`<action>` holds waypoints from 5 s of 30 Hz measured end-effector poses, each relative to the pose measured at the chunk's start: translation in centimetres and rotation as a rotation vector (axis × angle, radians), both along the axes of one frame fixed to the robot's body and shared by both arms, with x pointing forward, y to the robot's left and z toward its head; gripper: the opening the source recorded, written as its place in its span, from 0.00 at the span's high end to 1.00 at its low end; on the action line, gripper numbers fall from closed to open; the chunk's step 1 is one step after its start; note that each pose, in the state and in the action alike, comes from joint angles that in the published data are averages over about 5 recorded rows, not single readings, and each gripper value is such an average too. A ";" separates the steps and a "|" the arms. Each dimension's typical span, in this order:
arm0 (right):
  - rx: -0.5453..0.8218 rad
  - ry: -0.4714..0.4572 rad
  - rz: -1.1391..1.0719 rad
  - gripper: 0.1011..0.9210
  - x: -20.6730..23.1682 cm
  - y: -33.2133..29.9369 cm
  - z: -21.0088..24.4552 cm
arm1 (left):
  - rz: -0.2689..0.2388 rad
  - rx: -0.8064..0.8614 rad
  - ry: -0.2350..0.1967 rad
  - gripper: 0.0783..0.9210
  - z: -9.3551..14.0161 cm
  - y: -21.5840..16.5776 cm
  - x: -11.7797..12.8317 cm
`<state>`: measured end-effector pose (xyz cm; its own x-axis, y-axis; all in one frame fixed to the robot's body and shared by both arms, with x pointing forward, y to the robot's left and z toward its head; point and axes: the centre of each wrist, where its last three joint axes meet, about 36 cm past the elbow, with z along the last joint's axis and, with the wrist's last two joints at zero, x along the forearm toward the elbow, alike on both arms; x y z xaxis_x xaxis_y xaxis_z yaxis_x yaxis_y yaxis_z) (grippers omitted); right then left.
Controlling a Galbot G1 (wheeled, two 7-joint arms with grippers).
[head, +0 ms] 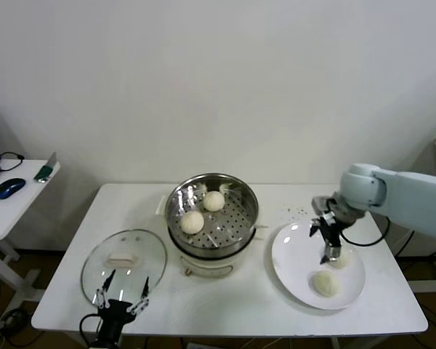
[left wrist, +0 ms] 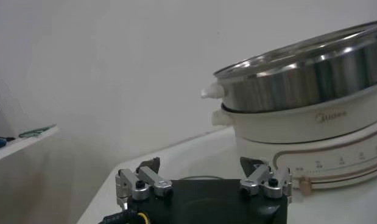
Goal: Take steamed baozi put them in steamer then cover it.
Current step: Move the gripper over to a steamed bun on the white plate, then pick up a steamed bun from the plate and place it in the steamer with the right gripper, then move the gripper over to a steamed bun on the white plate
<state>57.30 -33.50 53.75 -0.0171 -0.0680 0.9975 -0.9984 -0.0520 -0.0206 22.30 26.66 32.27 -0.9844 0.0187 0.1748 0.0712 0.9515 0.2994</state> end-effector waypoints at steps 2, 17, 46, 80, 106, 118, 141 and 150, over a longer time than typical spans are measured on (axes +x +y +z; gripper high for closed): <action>-0.008 0.010 -0.003 0.12 -0.5 -0.5 -1.1 | 0.003 0.000 0.004 0.12 -0.1 0.0 -0.2; -0.039 0.055 -0.008 0.12 -2.2 -1.7 -7.1 | 0.019 0.010 0.018 0.12 -0.6 0.1 -0.4; -0.041 0.013 0.138 0.31 1.2 0.1 -5.3 | 0.013 0.022 0.024 0.12 -0.8 0.2 -0.4; -0.201 -0.195 1.483 0.31 6.4 29.7 14.3 | -0.013 0.055 0.037 0.12 -0.6 0.3 -0.8; -0.190 -0.034 1.663 0.25 3.2 36.8 5.6 | 0.003 0.037 0.040 0.12 -0.8 0.7 -0.1; -0.207 -0.070 1.655 0.12 3.8 36.4 6.2 | -0.003 0.034 0.038 0.12 -0.7 0.4 0.3; -0.103 -0.297 0.830 0.12 9.2 18.2 13.9 | -0.020 0.053 0.032 0.12 0.0 0.7 0.5; -0.025 -0.231 0.334 0.12 7.7 5.8 9.5 | -0.011 0.036 0.025 0.12 0.2 0.6 0.8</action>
